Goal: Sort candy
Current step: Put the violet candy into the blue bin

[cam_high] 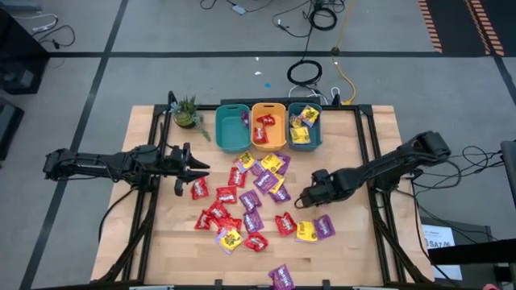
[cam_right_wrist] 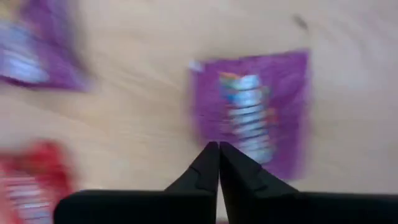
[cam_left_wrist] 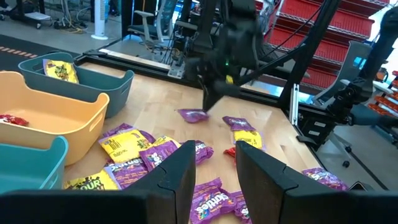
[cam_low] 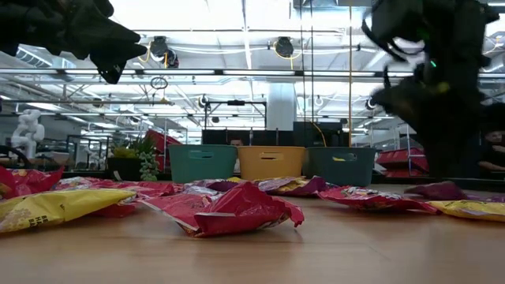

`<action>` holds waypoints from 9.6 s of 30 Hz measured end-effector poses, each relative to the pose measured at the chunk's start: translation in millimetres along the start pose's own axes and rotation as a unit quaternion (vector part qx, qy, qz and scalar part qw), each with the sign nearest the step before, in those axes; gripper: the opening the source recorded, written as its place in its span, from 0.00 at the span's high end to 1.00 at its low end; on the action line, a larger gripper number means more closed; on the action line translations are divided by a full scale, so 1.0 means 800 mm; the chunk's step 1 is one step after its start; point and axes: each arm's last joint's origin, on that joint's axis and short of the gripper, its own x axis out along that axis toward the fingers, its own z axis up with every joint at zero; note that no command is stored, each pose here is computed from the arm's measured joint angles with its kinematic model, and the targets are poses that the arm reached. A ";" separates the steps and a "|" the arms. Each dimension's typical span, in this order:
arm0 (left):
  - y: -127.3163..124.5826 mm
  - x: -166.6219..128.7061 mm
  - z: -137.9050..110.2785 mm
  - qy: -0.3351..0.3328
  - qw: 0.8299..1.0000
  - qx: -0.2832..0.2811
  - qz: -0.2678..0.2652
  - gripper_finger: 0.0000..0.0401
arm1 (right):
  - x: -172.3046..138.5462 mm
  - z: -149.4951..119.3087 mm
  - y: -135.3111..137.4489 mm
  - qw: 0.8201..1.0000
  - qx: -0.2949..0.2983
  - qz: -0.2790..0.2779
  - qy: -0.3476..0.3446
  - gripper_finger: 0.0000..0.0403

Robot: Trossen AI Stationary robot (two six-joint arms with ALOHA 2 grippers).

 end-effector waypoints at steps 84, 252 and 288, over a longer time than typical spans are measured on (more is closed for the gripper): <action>0.000 0.000 0.000 -0.001 1.000 0.000 0.006 0.69 | -0.152 0.157 0.118 0.861 -0.364 0.157 -0.319 0.93; 0.000 0.000 0.000 0.000 1.000 0.000 0.003 0.69 | -0.135 -0.095 0.264 0.950 -0.207 0.073 -0.222 0.97; 0.001 0.000 -0.002 0.008 1.000 0.000 0.007 0.69 | -0.049 0.365 0.256 0.909 -0.209 0.111 -0.343 0.67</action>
